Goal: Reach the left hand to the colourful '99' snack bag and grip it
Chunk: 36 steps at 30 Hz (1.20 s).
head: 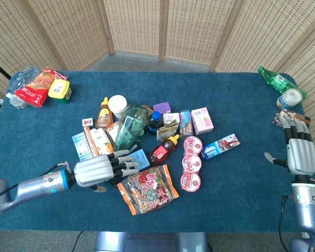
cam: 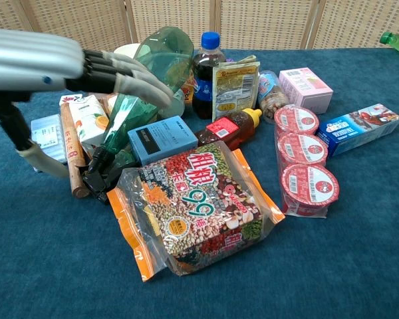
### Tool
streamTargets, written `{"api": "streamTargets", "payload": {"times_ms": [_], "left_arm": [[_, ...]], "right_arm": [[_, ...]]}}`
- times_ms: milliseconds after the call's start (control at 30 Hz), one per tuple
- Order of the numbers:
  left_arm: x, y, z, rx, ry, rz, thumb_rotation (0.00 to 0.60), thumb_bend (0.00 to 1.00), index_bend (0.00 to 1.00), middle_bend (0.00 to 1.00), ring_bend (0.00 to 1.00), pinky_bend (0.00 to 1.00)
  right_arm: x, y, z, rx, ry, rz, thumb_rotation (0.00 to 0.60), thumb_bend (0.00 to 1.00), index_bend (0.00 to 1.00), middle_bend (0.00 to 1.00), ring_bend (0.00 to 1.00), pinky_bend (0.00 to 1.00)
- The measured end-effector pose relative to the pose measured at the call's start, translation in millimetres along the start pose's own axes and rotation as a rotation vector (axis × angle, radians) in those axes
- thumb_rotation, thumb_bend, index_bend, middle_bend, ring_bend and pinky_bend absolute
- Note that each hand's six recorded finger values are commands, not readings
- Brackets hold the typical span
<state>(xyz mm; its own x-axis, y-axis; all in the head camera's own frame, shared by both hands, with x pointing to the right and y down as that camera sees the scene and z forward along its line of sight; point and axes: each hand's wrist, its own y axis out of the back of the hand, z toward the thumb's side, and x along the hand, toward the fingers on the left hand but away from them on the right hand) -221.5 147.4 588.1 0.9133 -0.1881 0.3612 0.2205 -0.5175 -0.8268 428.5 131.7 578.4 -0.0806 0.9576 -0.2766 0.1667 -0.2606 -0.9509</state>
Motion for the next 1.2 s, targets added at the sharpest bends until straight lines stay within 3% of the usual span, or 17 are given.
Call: {"api": "streamTargets", "payload": {"times_ms": [367, 700, 933, 1033, 1200], "left_arm": [[48.4, -13.6, 25.8, 0.031, -0.092, -0.057, 0.6, 0.0, 0.0, 0.0, 0.0, 0.0], [73.8, -22.6, 33.6, 0.071, -0.134, -0.115, 0.6, 0.0, 0.0, 0.0, 0.0, 0.0], [86.4, -27.0, 36.1, 0.098, -0.145, -0.114, 0.6, 0.0, 0.04, 0.0, 0.0, 0.01], [90.1, -29.6, 38.3, 0.097, -0.154, -0.122, 0.6, 0.0, 0.13, 0.0, 0.0, 0.1], [94.3, -31.7, 42.5, 0.094, -0.166, -0.125, 0.6, 0.0, 0.27, 0.0, 0.03, 0.43]], "right_arm": [[0.5, 1.7, -2.5, -0.013, -0.006, -0.002, 0.6, 0.05, 0.08, 0.0, 0.0, 0.0], [0.7, 2.3, -2.8, -0.018, -0.009, -0.004, 0.6, 0.05, 0.08, 0.0, 0.0, 0.0], [0.6, 2.6, -3.3, -0.019, -0.01, -0.004, 0.6, 0.05, 0.08, 0.0, 0.0, 0.0], [0.8, 2.7, -3.1, -0.019, -0.008, -0.005, 0.6, 0.05, 0.08, 0.0, 0.0, 0.0], [1.4, 3.2, -3.5, -0.02, -0.01, -0.006, 0.6, 0.05, 0.08, 0.0, 0.0, 0.0]]}}
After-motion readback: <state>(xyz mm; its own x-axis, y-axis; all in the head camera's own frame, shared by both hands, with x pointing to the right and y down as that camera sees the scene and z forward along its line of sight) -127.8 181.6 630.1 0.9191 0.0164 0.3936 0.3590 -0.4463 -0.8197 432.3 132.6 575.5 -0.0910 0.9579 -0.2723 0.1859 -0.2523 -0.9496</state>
